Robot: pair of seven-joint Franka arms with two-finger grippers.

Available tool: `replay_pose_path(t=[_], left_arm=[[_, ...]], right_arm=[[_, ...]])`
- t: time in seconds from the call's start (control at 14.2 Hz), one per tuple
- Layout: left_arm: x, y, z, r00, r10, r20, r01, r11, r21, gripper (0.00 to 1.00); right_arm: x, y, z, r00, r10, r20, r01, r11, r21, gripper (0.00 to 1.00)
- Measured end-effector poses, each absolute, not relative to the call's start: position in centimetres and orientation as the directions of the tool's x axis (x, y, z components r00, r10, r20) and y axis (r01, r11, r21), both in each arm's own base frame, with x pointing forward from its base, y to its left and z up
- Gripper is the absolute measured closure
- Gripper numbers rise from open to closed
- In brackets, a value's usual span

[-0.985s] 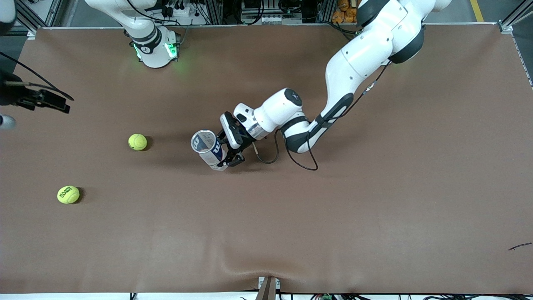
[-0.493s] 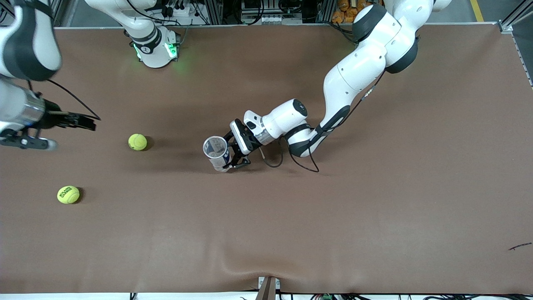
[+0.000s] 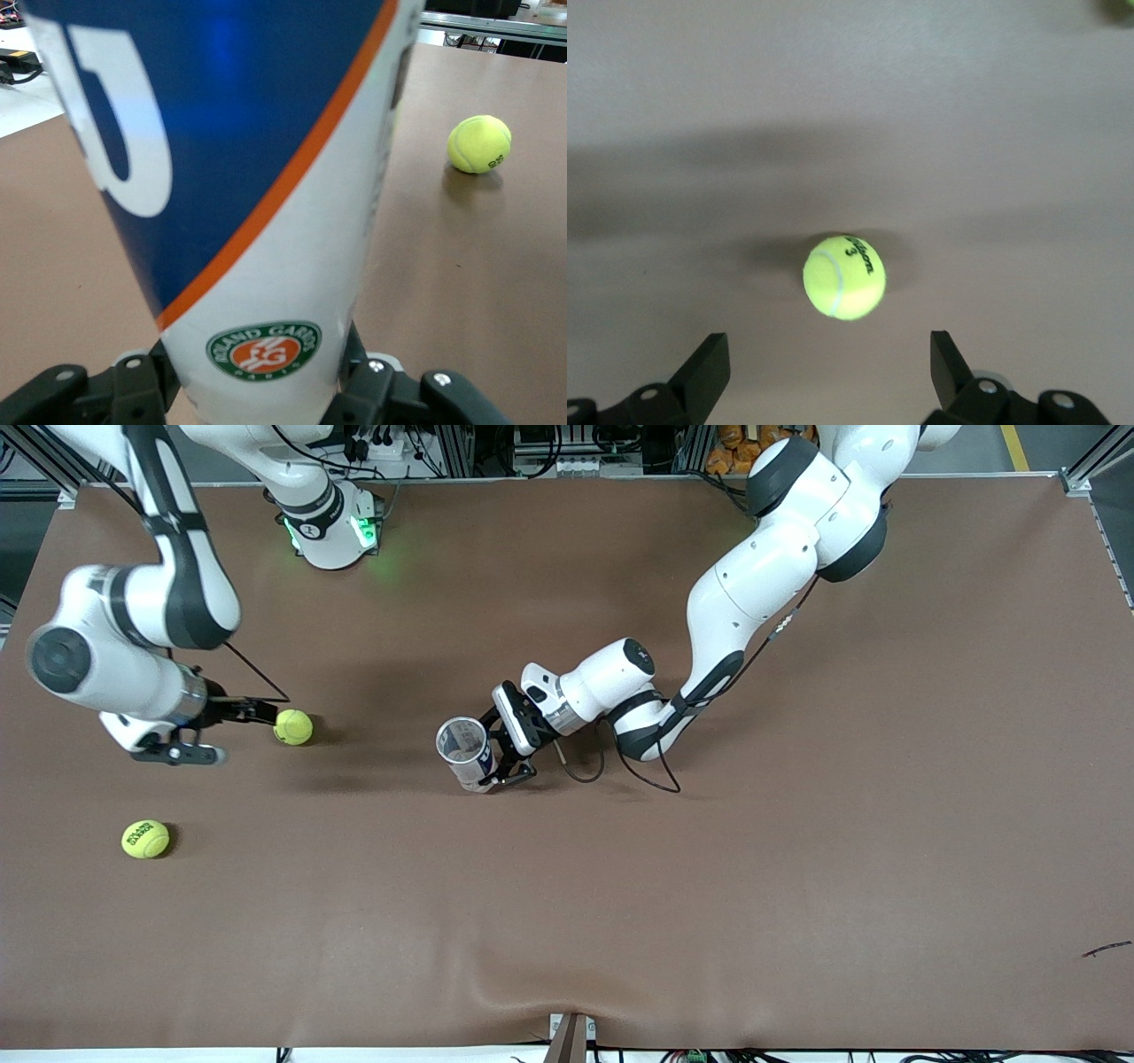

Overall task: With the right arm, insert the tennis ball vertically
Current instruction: 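Reach the right gripper to the nearer tennis ball and grasp it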

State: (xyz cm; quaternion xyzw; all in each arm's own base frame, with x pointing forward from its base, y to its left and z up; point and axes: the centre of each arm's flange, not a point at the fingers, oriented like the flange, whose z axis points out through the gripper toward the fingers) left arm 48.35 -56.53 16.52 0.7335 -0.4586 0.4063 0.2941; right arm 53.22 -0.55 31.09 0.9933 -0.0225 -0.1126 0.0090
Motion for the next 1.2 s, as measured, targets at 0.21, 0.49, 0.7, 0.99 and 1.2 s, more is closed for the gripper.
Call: replay_pose_path(t=[0.21,0.49,0.7,0.99,1.2], left_arm=[[49.0,-55.8,15.7,0.240,-0.457,0.856,-0.910,-0.413,0.034,0.30],[49.2,-55.5,15.1,0.236,-0.480,0.845,-0.910,-0.415,0.018,0.30],[49.1,-55.7,15.1,0.235,-0.484,0.843,-0.911,-0.413,0.017,0.30],[49.1,-55.7,15.1,0.235,-0.484,0.843,-0.911,-0.413,0.017,0.30],[49.1,-55.7,15.1,0.234,-0.484,0.843,-0.911,-0.413,0.016,0.30]], right_arm=[[52.8,-0.6,25.7,0.954,-0.049,-0.295,-0.040,-0.999,0.034,0.00],[52.2,-0.9,21.9,0.945,-0.055,-0.324,-0.044,-0.998,0.041,0.00],[51.9,-1.0,21.0,0.940,-0.055,-0.337,-0.043,-0.998,0.043,0.00],[51.4,-1.0,19.5,0.929,-0.056,-0.366,-0.042,-0.998,0.046,0.00],[51.1,-1.0,18.7,0.923,-0.056,-0.379,-0.042,-0.998,0.047,0.07]])
